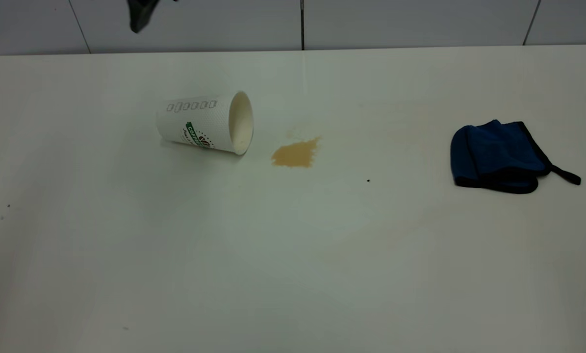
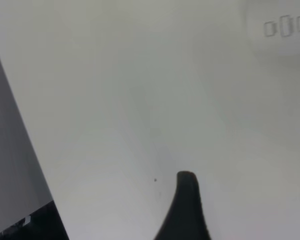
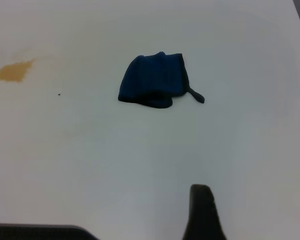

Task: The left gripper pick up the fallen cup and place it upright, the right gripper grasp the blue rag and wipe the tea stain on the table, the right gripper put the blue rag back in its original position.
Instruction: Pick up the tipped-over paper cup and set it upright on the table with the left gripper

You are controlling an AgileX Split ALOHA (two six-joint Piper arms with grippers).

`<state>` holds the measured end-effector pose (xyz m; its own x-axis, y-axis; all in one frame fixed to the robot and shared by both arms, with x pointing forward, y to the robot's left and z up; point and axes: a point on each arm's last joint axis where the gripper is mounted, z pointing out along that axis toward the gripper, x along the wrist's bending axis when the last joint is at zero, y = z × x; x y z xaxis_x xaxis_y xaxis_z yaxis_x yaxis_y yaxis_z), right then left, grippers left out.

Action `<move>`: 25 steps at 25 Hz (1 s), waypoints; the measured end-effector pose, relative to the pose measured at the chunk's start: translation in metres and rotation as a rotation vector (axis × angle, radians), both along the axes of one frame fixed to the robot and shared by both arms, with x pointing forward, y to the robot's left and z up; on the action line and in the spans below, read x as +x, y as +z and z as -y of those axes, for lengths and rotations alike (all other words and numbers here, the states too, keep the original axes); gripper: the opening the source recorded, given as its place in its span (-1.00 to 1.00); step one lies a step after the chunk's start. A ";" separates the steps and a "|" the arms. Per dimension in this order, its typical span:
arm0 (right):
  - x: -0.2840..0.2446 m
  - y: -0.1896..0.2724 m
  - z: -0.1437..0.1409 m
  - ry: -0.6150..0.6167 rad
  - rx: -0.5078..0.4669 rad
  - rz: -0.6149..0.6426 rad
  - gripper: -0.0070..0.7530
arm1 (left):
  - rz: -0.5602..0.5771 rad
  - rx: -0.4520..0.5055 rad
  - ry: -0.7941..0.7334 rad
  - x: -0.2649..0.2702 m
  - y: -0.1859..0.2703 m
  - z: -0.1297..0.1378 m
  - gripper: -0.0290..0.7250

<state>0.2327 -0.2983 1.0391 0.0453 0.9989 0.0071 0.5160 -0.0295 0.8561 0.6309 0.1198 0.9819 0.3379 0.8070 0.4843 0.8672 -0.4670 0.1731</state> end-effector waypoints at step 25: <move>0.000 0.000 0.000 0.000 0.000 0.000 0.50 | -0.005 0.041 -0.121 0.054 -0.128 0.075 0.82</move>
<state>0.2327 -0.2983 1.0391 0.0453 0.9989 0.0071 0.5160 -0.0295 0.8561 0.6847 0.0443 0.8541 0.4344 0.7398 0.5137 0.8048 -0.5750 0.1474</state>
